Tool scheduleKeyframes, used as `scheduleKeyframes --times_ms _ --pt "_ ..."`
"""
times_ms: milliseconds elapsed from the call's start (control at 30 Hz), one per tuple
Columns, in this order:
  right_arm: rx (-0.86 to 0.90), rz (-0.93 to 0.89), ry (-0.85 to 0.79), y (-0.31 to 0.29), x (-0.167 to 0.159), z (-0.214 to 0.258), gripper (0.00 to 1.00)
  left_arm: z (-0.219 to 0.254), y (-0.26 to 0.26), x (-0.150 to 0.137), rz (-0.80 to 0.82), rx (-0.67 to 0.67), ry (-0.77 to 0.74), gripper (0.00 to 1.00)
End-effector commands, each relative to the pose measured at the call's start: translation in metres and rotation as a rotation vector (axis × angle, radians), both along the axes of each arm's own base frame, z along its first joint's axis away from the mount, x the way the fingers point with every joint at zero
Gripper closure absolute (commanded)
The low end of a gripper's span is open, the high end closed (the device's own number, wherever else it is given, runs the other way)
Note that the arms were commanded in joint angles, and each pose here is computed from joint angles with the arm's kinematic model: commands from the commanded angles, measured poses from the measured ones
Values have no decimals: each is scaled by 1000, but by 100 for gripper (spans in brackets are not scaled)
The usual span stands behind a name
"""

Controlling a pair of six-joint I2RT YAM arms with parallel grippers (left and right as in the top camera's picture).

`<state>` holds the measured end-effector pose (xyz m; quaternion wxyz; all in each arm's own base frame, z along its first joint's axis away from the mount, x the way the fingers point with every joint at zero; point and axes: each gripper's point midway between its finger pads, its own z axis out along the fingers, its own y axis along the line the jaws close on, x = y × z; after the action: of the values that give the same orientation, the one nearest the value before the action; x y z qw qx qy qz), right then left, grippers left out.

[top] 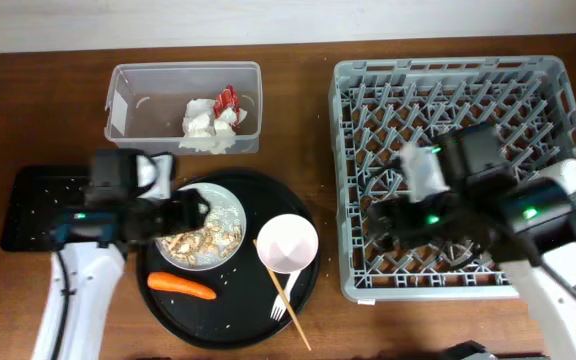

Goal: Sort waste into correct bins and load items into the dishwasher rack

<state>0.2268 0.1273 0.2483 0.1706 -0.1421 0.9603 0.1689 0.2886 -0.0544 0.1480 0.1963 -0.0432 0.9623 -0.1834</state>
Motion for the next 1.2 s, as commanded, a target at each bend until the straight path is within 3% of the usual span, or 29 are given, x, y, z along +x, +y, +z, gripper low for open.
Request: scheduleKeyframes --times_ms 0,67,233,300,333,400,433,500,567,867,900,967,1033,1167 --pt "8 266 -16 71 -15 -7 10 -1 20 -1 64 7 14 21" --pt "-150 258 28 99 5 -55 10 -2 21 -4 68 6 27 21" --pt "-241 155 187 115 43 -142 11 -4 21 -9 69 7 50 20" --pt "-297 134 267 112 43 -174 17 -5 22 -9 72 15 53 20" --pt "-336 133 307 109 41 -192 25 -5 22 -9 72 15 53 20" --pt "-363 84 340 99 46 -205 33 -5 22 -9 72 16 53 20" --pt "-364 72 348 95 48 -206 46 -5 22 -9 72 15 53 20" --pt "-372 68 361 91 45 -210 50 -5 22 -9 72 15 53 20" --pt "-380 70 374 88 41 -213 66 -5 22 -9 72 16 53 20" --pt "-333 87 408 97 33 -213 96 -5 22 -9 72 16 53 20" --pt "-330 87 403 98 34 -213 96 -5 22 -9 72 16 53 20" --pt "-317 81 365 101 44 -200 96 -5 22 -9 72 16 53 20" --pt "-372 39 197 92 73 -146 96 -5 22 -9 72 16 53 20" --pt "-570 -287 -383 15 147 44 96 -5 22 -9 72 16 53 20"
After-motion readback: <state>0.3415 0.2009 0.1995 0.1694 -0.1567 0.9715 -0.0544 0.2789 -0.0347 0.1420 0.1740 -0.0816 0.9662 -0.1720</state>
